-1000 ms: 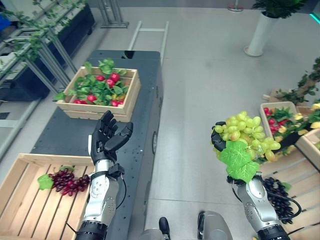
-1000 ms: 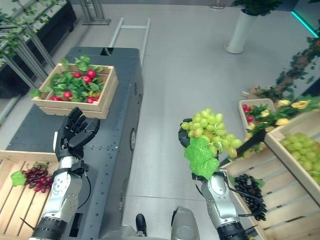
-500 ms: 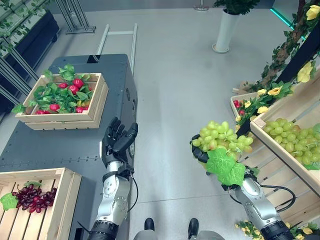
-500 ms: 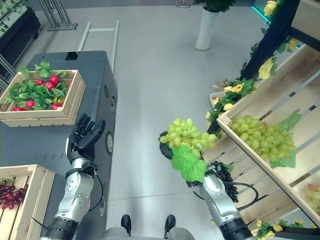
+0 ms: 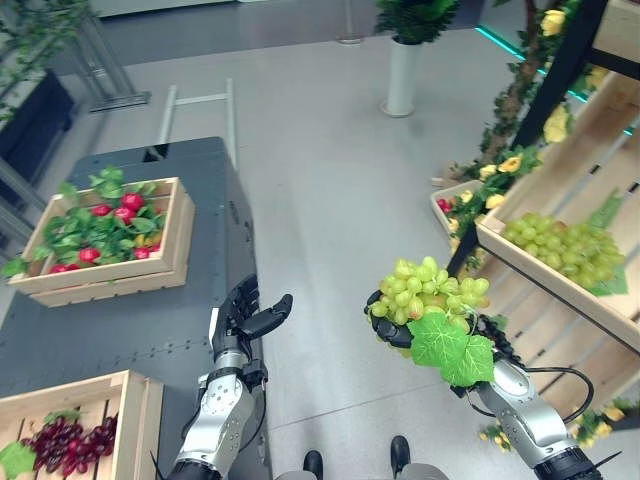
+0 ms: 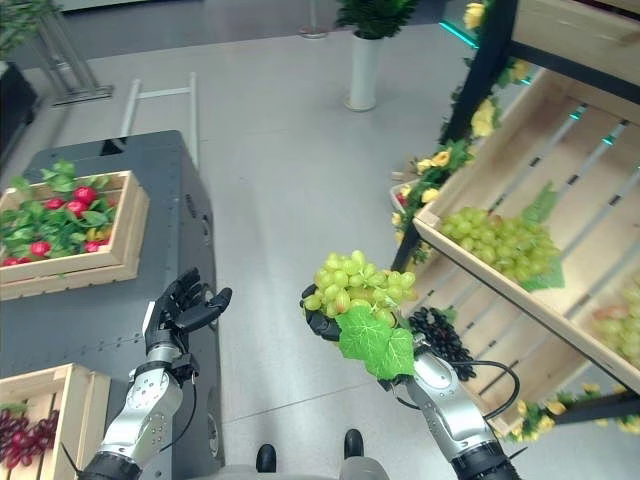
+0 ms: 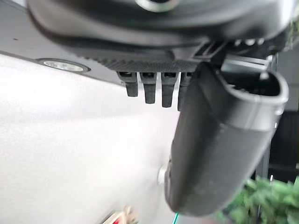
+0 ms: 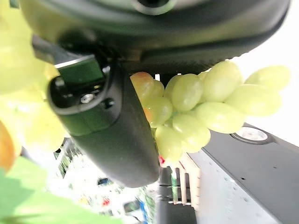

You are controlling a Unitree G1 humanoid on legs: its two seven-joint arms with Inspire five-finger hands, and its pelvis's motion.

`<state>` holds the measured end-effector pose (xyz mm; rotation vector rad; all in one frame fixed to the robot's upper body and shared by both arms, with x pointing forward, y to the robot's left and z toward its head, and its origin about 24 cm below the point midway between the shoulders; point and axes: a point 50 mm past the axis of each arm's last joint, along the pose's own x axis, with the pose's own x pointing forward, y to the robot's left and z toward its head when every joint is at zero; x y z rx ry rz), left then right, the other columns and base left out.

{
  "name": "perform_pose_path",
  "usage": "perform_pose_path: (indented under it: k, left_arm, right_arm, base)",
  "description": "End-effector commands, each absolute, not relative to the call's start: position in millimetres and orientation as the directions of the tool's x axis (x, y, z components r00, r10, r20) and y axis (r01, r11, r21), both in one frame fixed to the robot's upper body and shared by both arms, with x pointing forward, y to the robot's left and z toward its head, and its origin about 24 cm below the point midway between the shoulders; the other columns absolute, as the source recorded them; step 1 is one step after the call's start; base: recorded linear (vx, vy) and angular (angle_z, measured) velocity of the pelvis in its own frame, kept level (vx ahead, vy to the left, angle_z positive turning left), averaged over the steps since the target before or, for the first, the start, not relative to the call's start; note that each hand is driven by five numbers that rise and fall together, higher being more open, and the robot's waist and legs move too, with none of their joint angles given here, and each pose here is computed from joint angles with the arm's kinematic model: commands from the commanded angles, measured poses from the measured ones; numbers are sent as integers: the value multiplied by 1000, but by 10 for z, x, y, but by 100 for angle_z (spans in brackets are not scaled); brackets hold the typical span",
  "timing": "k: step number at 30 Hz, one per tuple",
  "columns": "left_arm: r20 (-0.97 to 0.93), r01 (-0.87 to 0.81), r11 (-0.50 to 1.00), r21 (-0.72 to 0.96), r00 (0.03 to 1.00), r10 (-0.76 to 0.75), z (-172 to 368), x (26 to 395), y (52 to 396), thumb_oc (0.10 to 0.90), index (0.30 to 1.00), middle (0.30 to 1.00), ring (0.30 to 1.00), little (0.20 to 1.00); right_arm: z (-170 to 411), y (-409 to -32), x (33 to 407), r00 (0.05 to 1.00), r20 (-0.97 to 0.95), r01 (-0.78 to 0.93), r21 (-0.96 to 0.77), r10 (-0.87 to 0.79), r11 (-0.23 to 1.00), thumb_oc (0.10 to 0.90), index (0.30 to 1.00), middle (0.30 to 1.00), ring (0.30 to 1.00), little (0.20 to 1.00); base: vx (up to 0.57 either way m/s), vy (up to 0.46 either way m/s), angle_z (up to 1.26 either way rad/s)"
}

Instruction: Pick up the fruits from the basket on one side to the basket on the other side

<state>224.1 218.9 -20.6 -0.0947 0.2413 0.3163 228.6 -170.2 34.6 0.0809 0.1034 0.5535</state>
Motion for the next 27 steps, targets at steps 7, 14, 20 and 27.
perform_pose_path:
  k: [7, 14, 20, 27]
  left_arm:
    - [-378, -201, 978, 56, 902, 208, -573, 2087, 2131, 800, 900, 900, 900, 900]
    - [-525, -188, 979, 82, 826, 203, -929, 1890, 2086, 800, 900, 900, 900, 900]
    - [-562, -217, 969, 119, 790, 245, -972, 1984, 2126, 800, 900, 900, 900, 900]
    - [-483, -162, 982, 95, 855, 188, -850, 2079, 2055, 800, 900, 900, 900, 900]
  right_arm:
    - [1067, -1711, 2415, 760, 327, -626, 140, 561, 767, 400, 300, 300, 300, 300]
    - [1340, -1924, 2401, 741, 446, -600, 105, 502, 793, 400, 300, 300, 300, 300]
    - [1699, -2095, 2432, 701, 558, -525, -17, 444, 851, 400, 300, 300, 300, 300]
    - [2167, -2270, 2454, 656, 644, -402, -142, 393, 904, 400, 300, 300, 300, 300]
  base:
    - [19, 79, -18]
    - [9, 35, -14]
    - [7, 1, -13]
    - [12, 3, -2]
